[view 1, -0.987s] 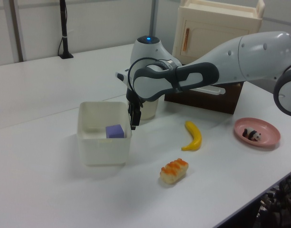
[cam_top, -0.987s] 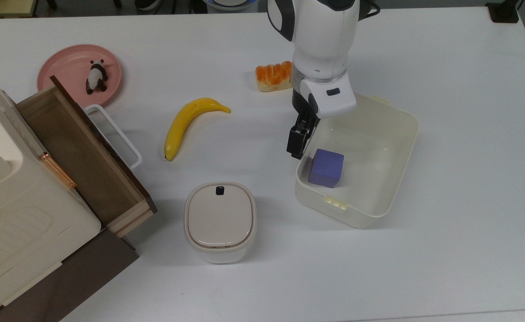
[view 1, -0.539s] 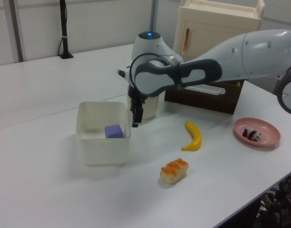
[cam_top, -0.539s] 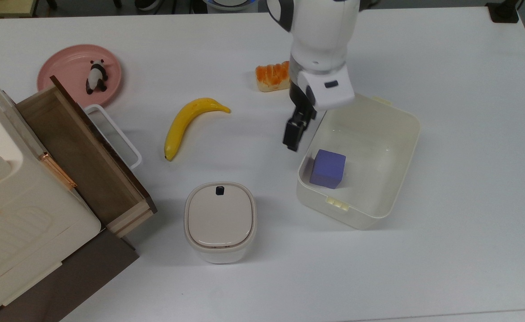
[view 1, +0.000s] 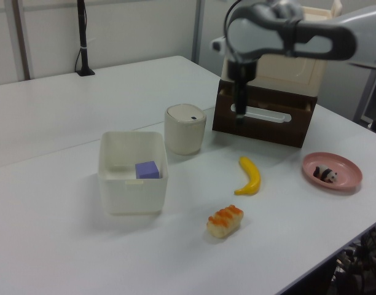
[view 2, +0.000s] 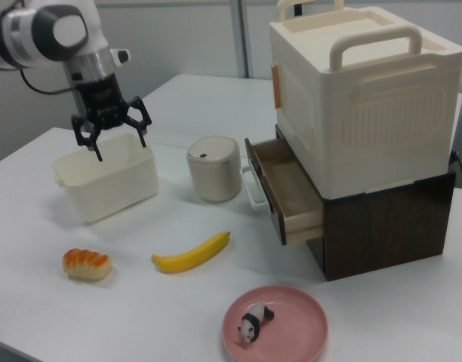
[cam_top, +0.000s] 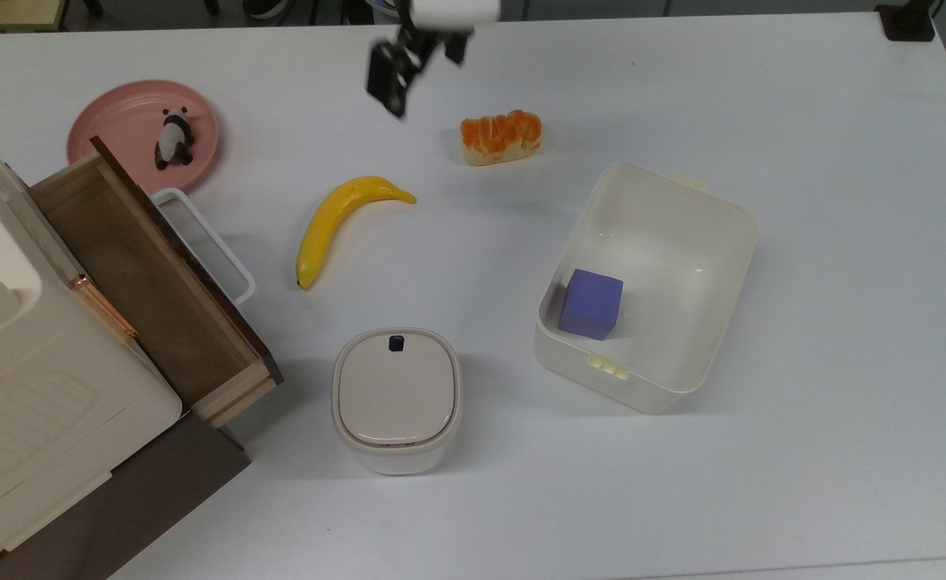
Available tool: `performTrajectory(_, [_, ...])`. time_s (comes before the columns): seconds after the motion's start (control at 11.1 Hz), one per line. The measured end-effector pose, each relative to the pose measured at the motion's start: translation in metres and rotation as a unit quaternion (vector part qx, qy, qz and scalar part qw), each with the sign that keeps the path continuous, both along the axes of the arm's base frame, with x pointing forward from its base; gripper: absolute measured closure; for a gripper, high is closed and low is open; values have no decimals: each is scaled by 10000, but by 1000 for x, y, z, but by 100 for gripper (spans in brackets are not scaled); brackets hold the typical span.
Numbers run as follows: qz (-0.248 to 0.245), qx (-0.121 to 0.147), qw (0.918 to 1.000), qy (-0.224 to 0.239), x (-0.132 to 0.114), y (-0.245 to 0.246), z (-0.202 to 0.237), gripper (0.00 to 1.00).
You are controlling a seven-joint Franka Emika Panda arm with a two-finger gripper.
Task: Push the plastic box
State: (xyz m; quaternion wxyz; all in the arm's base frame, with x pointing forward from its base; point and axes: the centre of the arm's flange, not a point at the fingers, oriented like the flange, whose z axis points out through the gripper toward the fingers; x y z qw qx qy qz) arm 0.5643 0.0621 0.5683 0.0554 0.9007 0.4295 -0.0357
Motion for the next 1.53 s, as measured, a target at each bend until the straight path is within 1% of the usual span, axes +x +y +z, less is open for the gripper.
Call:
performTrajectory(0.09, [-467, -25, 9989, -48, -10, -7, 13, 0])
performTrajectory(0.18, [-1115, -21, 9936, -157, -13, -9, 17, 0])
performTrajectory(0.27, [-1796, -4, 9835, -214, -13, -8, 15, 0])
performTrajectory(0.36, [-2446, 21, 9693, -238, -13, -7, 11, 0])
performTrajectory(0.45, [-2996, 23, 9537, -272, -13, -7, 8, 0])
performTrajectory(0.54, [-3397, 22, 9400, -309, -12, -9, 8, 0])
performTrajectory(0.72, [-4004, 79, 9155, -380, -11, -18, 9, 0])
performTrajectory(0.81, [-4285, 112, 9024, -431, -9, -22, 9, 0])
performTrajectory(0.9, [-4475, 127, 8930, -463, -9, -25, 10, 0])
performTrajectory(1.08, [-4705, 131, 8809, -495, -8, -39, 11, 0])
performTrajectory(1.26, [-4954, 348, 8669, -434, -7, -62, 15, 0])
performTrajectory(1.35, [-4998, 426, 8641, -421, -8, -68, 17, 0])
performTrajectory(1.53, [-4975, 463, 8652, -421, -9, -66, 19, 0])
